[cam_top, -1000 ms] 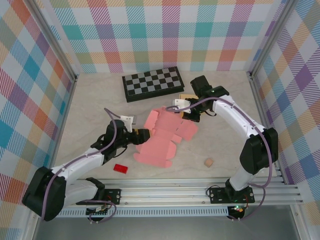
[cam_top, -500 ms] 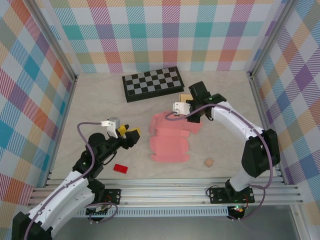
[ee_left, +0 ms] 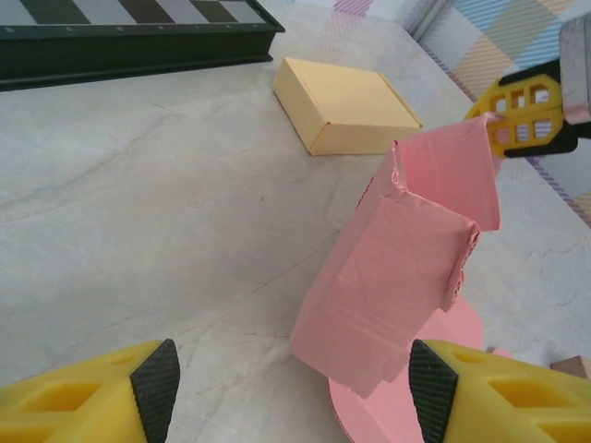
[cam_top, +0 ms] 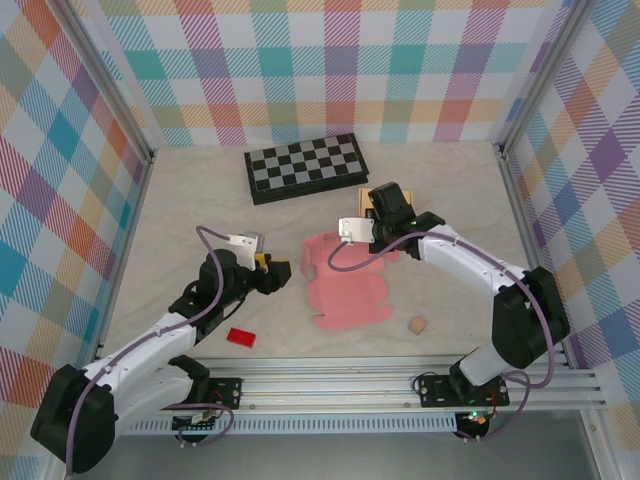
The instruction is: Fold the paper box
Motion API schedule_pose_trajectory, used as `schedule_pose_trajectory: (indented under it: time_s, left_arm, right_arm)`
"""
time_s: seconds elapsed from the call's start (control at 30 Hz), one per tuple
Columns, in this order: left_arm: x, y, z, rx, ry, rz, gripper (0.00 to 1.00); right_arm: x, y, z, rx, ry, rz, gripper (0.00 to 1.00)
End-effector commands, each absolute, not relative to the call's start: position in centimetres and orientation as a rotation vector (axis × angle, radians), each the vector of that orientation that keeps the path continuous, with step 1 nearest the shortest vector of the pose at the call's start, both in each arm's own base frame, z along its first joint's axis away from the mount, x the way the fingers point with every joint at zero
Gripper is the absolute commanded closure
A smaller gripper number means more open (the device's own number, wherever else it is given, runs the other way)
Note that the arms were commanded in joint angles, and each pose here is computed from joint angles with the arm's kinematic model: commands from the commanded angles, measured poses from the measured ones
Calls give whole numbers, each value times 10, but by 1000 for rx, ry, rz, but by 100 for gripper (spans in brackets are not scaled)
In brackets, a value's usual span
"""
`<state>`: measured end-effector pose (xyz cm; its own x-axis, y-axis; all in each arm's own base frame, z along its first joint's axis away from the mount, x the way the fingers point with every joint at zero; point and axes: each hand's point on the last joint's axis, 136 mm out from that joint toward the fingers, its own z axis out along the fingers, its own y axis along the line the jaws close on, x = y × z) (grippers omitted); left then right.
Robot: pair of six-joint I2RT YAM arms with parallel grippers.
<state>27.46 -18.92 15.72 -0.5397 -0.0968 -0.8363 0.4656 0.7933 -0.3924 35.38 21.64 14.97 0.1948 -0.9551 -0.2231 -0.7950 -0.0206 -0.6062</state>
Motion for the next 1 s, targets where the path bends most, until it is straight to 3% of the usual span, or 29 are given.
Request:
schedule_pose_trajectory:
  time_s: [0.0,0.97]
  left_arm:
    - [278,-202,172,372,1969,-752,33]
    - [284,-236,126,590,2056,-828,49]
  right_arm:
    - [353,223,167,-1825,1563,-339,100]
    - [361,243,130,-1787,1429,-596,100]
